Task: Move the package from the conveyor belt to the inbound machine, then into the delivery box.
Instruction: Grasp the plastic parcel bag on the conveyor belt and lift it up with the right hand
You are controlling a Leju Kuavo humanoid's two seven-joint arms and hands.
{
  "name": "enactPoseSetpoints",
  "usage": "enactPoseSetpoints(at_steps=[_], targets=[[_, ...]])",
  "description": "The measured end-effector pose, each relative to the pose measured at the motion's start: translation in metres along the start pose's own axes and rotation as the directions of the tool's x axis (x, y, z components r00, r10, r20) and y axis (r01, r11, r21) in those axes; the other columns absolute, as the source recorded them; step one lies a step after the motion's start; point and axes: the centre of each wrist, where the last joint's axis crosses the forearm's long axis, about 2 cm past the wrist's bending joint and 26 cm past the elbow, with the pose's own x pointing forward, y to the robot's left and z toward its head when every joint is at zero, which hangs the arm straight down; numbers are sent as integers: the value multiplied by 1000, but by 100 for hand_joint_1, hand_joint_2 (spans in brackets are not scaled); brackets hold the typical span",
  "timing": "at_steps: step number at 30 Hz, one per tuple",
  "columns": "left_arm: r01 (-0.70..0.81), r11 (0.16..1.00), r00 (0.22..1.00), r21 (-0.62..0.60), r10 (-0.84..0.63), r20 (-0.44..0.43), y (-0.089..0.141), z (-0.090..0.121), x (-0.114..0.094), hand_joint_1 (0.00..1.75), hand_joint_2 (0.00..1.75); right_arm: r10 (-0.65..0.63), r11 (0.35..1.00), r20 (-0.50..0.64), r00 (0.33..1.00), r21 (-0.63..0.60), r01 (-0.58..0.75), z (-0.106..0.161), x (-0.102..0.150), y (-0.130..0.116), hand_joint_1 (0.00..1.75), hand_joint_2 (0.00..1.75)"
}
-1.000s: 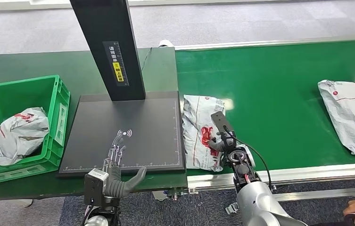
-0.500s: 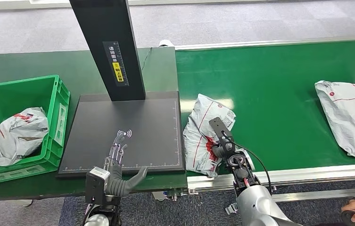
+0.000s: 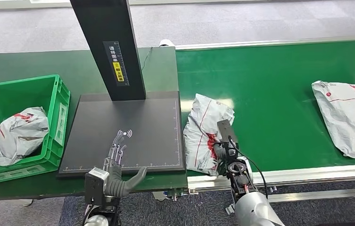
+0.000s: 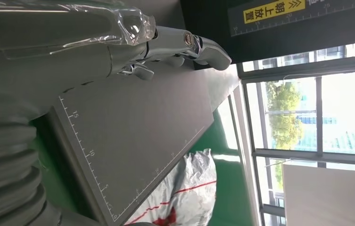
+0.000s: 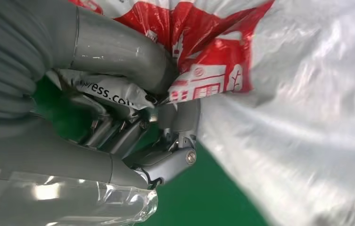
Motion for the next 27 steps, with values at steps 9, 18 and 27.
enactPoseSetpoints(at_steps=[9,18,27], targets=[[8,999,1000,46,-9,12,4,10,-3,0,175,-486,755,572,661,-106,647,-4,22,-11,175,175],[13,997,1000,74,-15,19,5,15,-6,0,175,-458,547,810,366,-67,834,6,73,-38,175,175],[10,996,1000,83,-11,19,5,16,-6,0,175,-508,732,818,271,245,635,21,129,3,175,175]])
